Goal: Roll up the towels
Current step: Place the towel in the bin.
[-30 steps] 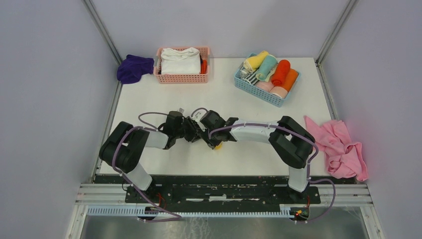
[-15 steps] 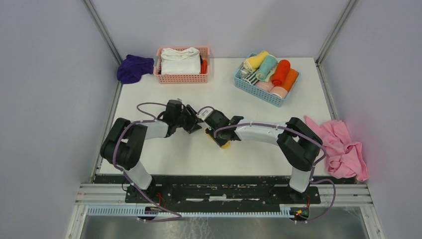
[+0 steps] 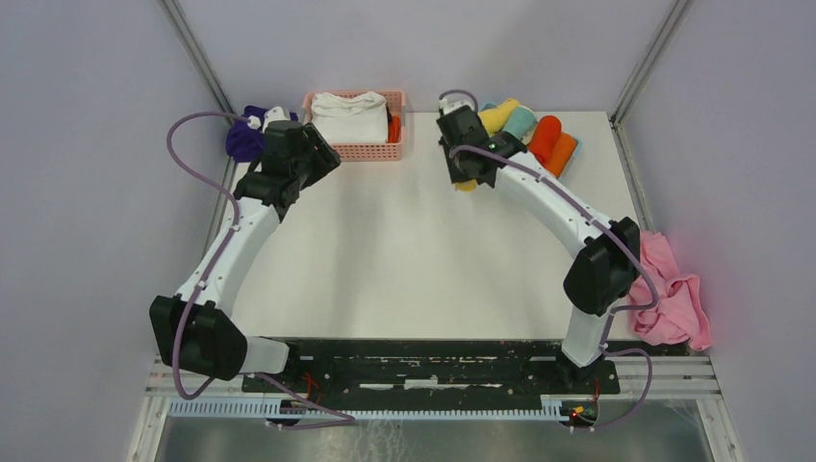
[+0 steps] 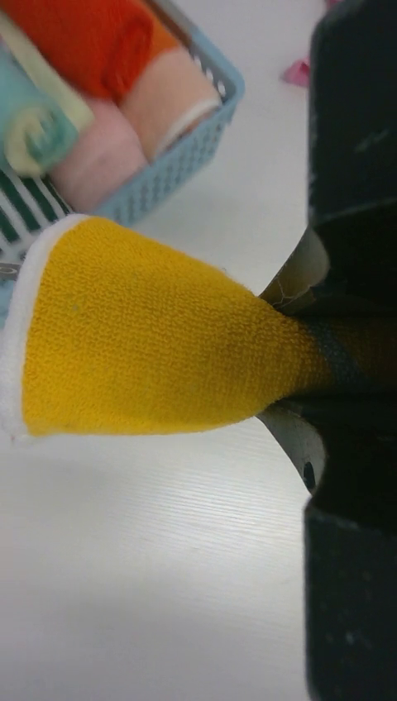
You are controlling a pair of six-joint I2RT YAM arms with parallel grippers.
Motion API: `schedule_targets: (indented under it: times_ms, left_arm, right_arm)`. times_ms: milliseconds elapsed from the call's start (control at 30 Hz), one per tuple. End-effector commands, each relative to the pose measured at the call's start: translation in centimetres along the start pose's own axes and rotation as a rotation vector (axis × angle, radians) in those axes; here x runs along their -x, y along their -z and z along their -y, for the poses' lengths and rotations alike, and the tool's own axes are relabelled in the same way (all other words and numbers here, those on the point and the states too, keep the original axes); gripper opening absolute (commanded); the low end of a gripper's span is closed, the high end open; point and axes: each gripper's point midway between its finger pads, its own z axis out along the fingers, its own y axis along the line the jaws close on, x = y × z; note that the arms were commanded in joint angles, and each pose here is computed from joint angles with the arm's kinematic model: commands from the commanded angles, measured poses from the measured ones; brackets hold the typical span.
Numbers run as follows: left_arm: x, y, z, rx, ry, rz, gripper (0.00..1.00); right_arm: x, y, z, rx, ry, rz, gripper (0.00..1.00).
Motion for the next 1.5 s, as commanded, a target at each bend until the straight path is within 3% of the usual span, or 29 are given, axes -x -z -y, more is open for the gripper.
schedule_targets:
  times_ms: [0,167,367,700,1000,1133,1267,1467]
  left_arm:
    - [0.5,1.8,-4.7,0.193,-0.242,0.003,0.71]
    - [1.4,2.4,-6.1,0.271,-0.285,0.035,0.87]
    - [1.8,2.7,-6.5,0.293,-0.319,0.050,0.89]
    - [0.1,1.4,-6.3,0.253,-0.325,-0.015,0.89]
    - [-0.5,1.0,-6.2,0.235,-0.324,-0.034,0.89]
    - [-0.8,0.9,-6.1,0.229,-0.322,-0.042,0.89]
    - [-0.9,0.9,-6.1,0.223,-0.319,-0.045,0.89]
    - [-0.8,1.1,-6.0,0.217,-0.316,-0.041,0.89]
  right_arm:
    - [4.6,0.4,6.6,-0.284,-0.186,0.067,0.00]
    - [9.4,-0.4,10.6,-0.399,-0.338,0.162,0.00]
    - [12.3,-3.3,14.3,-0.502,-0.476,0.228,0.00]
    - [12.5,-9.2,17.3,-0.592,-0.606,0.319,0.00]
    - [9.8,-15.2,17.3,-0.575,-0.654,0.253,0.06]
    - [8.1,-16.2,16.9,-0.582,-0.671,0.204,0.15]
    - [8.3,-15.9,16.3,-0.532,-0.687,0.214,0.40]
    - [9.8,-13.8,16.8,-0.523,-0.684,0.265,0.63]
